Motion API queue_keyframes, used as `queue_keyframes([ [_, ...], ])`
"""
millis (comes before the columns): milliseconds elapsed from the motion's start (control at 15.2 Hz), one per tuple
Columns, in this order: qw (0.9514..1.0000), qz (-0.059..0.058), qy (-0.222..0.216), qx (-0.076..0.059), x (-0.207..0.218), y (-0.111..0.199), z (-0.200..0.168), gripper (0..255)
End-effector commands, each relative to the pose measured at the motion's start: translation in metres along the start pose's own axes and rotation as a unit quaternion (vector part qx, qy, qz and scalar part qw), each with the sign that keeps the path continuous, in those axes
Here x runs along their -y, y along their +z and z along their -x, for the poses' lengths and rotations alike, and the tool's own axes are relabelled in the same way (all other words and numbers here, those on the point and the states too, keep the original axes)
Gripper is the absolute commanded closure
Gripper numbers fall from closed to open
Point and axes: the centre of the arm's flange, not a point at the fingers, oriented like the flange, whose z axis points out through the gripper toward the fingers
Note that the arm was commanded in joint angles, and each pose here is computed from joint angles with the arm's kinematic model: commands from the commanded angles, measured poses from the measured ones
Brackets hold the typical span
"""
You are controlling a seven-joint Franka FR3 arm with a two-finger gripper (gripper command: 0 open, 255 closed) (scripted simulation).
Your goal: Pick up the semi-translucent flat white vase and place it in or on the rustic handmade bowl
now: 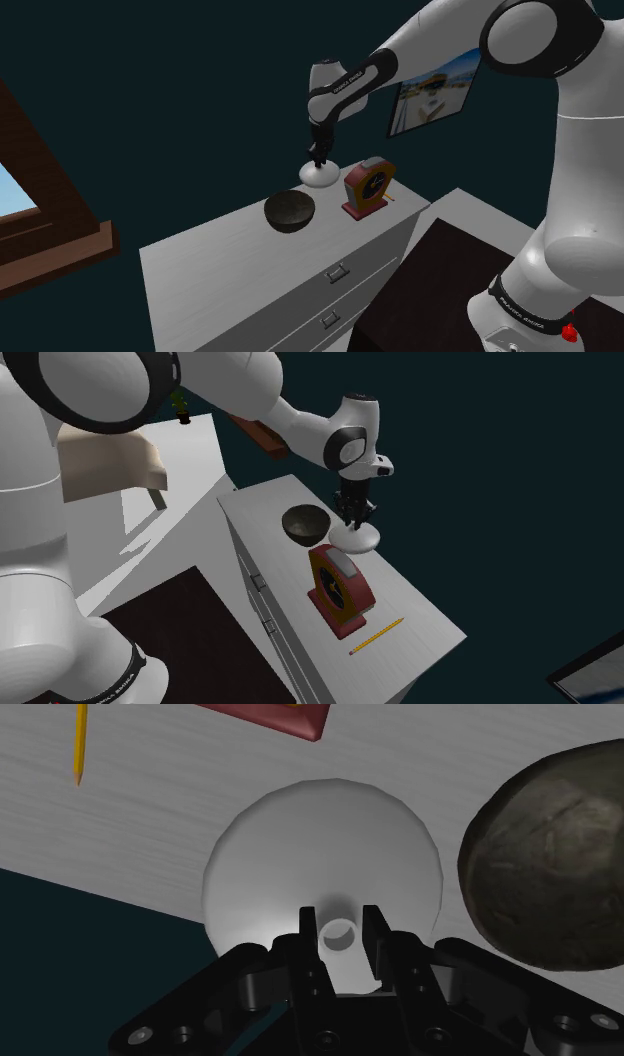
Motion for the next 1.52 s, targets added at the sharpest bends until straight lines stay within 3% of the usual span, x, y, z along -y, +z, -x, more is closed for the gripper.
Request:
queue_keyframes([
  [0,1.0,0.0,0.0,0.0,-0.001,-0.01,0.001,255],
  [858,1.0,0.0,0.0,0.0,-0.004,-0.076,-0.001,255],
  [1254,1.0,0.0,0.0,0.0,0.071,-0.101,0.004,255],
  [1320,1.0,0.0,-0.001,0.0,0.059,-0.096,0.003,255],
  [1386,1.0,0.0,-0.001,0.0,0.059,-0.096,0.003,0],
  [1452,0.9999,0.006,0.008,0.001,0.059,-0.083,0.002,0],
])
